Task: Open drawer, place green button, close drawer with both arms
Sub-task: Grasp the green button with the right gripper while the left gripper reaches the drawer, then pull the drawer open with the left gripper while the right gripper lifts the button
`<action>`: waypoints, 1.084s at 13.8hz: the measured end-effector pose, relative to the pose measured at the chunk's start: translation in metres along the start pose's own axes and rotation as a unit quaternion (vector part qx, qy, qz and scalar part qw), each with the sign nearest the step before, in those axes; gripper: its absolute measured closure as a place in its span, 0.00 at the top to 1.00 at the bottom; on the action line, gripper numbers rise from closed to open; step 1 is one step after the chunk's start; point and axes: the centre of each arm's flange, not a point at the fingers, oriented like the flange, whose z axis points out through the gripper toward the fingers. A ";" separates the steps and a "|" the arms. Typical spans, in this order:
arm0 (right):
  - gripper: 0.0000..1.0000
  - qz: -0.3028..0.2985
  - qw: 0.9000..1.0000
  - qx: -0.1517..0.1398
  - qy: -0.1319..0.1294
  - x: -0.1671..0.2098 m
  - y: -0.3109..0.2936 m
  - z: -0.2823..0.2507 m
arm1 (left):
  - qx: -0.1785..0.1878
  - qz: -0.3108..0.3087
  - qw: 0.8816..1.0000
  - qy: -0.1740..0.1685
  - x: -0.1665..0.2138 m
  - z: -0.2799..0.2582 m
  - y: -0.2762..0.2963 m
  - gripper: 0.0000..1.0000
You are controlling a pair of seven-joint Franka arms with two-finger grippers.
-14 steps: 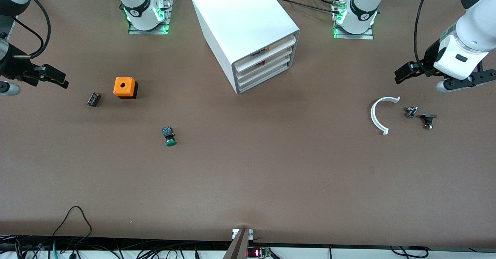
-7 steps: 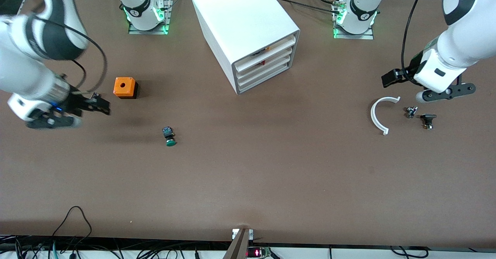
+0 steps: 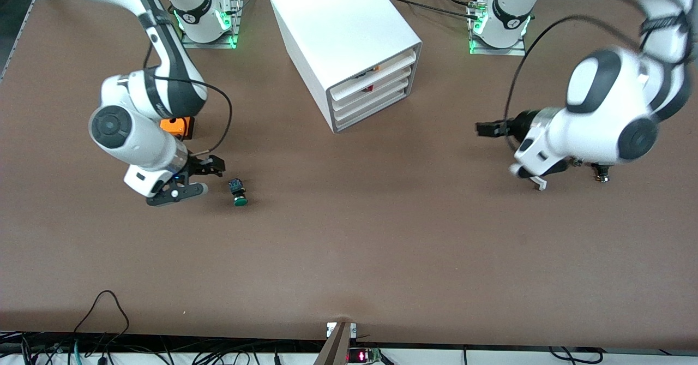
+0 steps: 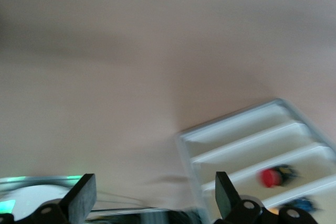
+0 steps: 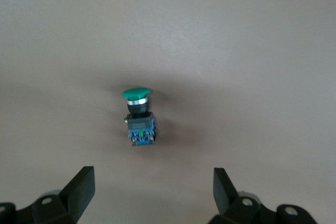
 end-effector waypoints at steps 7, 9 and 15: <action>1.00 -0.004 1.000 -0.001 0.028 -0.020 -0.001 0.106 | -0.202 0.114 0.962 -0.147 0.074 0.188 0.029 1.00; 1.00 -0.016 0.999 -0.001 0.034 -0.020 -0.016 0.117 | -0.226 0.147 0.949 -0.162 0.065 0.241 0.039 1.00; 0.97 -0.033 0.998 0.000 0.047 -0.020 -0.038 0.136 | -0.224 0.212 0.930 -0.199 0.024 0.316 0.045 1.00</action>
